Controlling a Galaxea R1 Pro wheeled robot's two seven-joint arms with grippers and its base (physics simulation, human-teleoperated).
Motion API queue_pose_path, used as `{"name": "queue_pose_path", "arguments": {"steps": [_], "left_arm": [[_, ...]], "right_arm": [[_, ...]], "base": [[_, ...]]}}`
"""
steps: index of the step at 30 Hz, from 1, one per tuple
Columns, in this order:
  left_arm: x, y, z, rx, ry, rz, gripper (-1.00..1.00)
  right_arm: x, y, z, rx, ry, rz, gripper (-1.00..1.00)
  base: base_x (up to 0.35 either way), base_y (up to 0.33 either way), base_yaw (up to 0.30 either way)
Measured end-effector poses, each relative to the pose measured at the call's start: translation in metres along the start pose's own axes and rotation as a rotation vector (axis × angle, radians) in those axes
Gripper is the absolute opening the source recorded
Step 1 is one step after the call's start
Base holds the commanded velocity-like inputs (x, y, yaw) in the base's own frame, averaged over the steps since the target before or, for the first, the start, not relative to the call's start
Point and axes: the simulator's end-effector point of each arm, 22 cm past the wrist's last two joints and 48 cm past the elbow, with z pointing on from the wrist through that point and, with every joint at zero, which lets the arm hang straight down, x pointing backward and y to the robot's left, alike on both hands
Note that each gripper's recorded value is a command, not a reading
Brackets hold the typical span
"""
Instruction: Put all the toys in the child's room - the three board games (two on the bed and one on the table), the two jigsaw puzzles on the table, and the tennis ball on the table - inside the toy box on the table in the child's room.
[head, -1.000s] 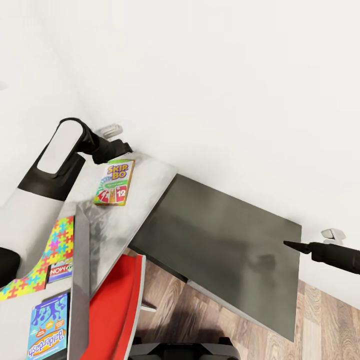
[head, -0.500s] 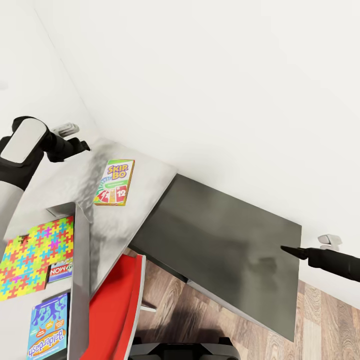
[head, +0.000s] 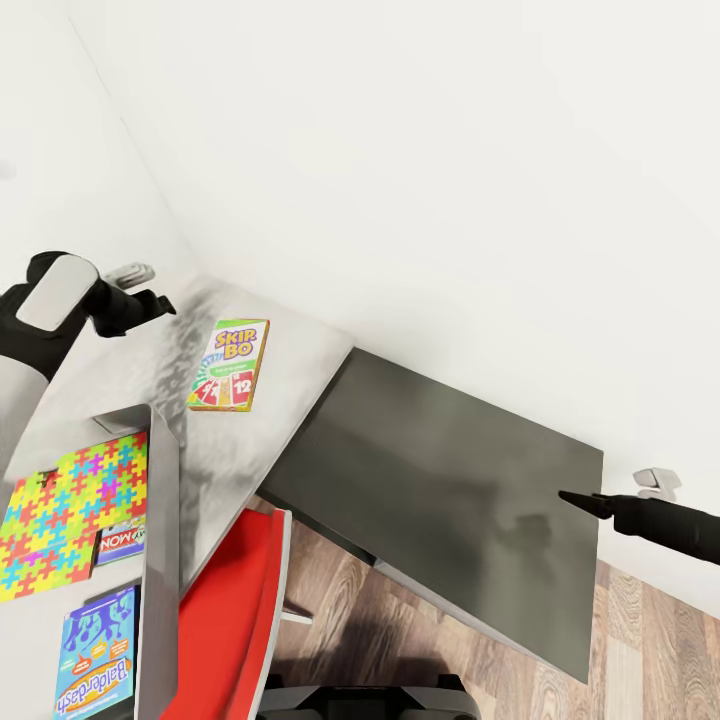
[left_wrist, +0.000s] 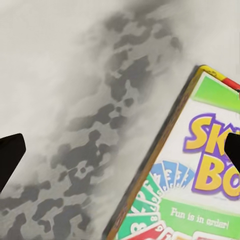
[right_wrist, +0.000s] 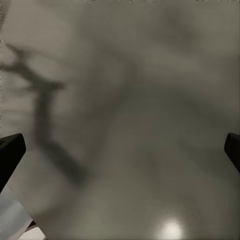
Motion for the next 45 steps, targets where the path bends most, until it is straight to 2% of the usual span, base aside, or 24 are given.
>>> {"name": "queue_pose_path", "arguments": {"steps": [12, 21, 29, 45], "left_arm": [[0.026, 0.012, 0.025, -0.001, 0.066, -0.039, 1.00], [0.033, 0.017, 0.046, 0.005, 0.029, -0.088, 1.00], [0.042, 0.012, 0.057, 0.031, 0.016, -0.088, 1.00], [0.047, 0.003, 0.062, 0.059, 0.012, -0.095, 1.00]], "right_arm": [[-0.002, 0.002, -0.002, 0.000, -0.002, -0.007, 1.00], [-0.005, 0.004, -0.004, 0.000, -0.004, -0.018, 1.00], [-0.007, 0.004, -0.005, 0.002, -0.005, -0.021, 1.00], [-0.007, 0.004, -0.006, 0.003, -0.006, -0.021, 1.00]], "base": [[0.000, 0.000, 0.000], [0.000, 0.000, 0.000], [0.000, 0.000, 0.000], [0.000, 0.000, -0.002]]}}
